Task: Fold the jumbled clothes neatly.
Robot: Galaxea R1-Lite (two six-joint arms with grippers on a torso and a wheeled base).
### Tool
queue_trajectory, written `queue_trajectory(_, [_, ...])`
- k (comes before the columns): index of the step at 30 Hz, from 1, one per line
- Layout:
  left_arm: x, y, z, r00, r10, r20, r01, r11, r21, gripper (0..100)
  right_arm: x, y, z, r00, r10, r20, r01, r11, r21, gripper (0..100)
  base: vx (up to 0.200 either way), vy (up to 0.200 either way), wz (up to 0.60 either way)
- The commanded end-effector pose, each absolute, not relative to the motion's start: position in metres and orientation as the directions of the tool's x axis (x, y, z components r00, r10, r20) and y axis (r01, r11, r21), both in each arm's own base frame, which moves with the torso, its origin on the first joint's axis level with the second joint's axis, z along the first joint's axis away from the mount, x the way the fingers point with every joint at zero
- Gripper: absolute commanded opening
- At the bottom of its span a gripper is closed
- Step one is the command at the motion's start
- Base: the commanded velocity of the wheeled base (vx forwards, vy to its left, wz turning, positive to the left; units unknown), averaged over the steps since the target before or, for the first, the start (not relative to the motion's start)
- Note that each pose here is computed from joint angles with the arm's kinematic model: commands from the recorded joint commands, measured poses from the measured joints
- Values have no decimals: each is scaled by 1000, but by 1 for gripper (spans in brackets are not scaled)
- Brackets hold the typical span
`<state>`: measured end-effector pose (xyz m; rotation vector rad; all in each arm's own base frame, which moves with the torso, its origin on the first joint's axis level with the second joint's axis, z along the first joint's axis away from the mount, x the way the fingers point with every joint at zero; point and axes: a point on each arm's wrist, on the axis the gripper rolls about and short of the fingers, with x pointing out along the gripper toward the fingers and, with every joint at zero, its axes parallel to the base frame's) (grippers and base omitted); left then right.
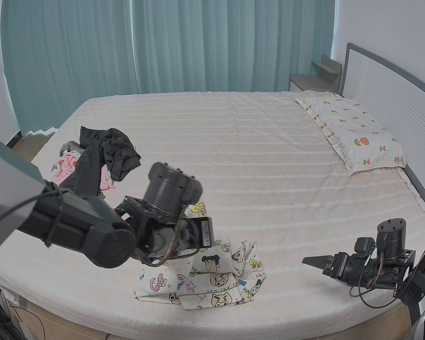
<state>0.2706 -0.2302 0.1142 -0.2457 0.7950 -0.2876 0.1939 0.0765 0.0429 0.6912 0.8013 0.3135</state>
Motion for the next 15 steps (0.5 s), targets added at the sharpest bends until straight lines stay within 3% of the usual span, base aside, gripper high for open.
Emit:
queue_trajectory(1, [274,-259,97,638,-366,-677,170,925,-341,0,194,76,42,665,503,-552,-2,741,672,100,0,0,0])
queue_trajectory(12, [282,-271,96,680,-417,-603,179,892,-416,0,194,77,41,660,503,-558,1,742,670,100,0,0,0])
queue_trajectory(13, [282,-271,97,681,-418,-602,179,891,-416,100,195,77,41,661,503,-557,0,742,670,100,0,0,0])
queue_trajectory(15, [282,-272,97,683,-420,-598,181,890,-419,100,195,77,41,661,503,-557,0,742,670,100,0,0,0])
